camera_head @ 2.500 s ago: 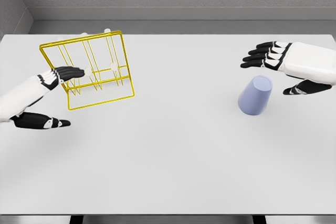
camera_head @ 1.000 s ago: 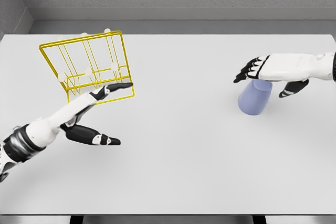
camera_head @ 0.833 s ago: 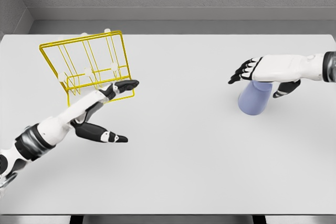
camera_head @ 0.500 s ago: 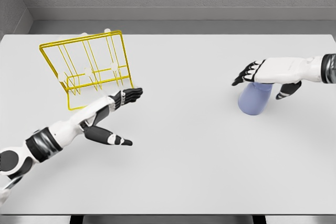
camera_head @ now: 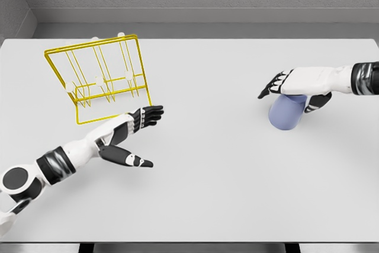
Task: Place the cup on the cup holder with both arms
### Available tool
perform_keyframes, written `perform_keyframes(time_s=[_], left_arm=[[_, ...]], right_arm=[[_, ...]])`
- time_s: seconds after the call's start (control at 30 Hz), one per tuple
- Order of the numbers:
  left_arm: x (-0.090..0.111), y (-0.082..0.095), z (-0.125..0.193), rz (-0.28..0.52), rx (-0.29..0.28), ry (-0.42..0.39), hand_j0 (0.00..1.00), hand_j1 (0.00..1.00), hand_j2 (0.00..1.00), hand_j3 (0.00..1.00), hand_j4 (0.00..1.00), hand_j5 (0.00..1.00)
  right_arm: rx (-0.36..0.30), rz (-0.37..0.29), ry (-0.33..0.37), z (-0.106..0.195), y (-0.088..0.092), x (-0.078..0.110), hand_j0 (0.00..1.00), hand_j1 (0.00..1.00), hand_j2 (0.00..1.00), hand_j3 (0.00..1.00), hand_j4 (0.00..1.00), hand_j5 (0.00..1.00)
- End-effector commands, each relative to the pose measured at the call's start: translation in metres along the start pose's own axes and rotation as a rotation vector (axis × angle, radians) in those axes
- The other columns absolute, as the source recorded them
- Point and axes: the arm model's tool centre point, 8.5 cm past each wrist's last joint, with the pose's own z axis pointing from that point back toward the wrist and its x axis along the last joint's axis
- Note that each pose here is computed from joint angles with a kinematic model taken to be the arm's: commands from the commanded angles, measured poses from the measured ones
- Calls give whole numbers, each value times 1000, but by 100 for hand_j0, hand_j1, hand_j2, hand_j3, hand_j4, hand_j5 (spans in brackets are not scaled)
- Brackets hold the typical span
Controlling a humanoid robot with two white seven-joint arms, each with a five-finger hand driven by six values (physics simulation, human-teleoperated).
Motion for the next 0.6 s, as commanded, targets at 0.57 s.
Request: perform_keyframes(time_s=[0.57], left_arm=[[-17,-11,-18,65,-11,44,100,100,100,100,100,100]], right_arm=[[6,2,8,0,2,-1,60,60,60,60,60,60]])
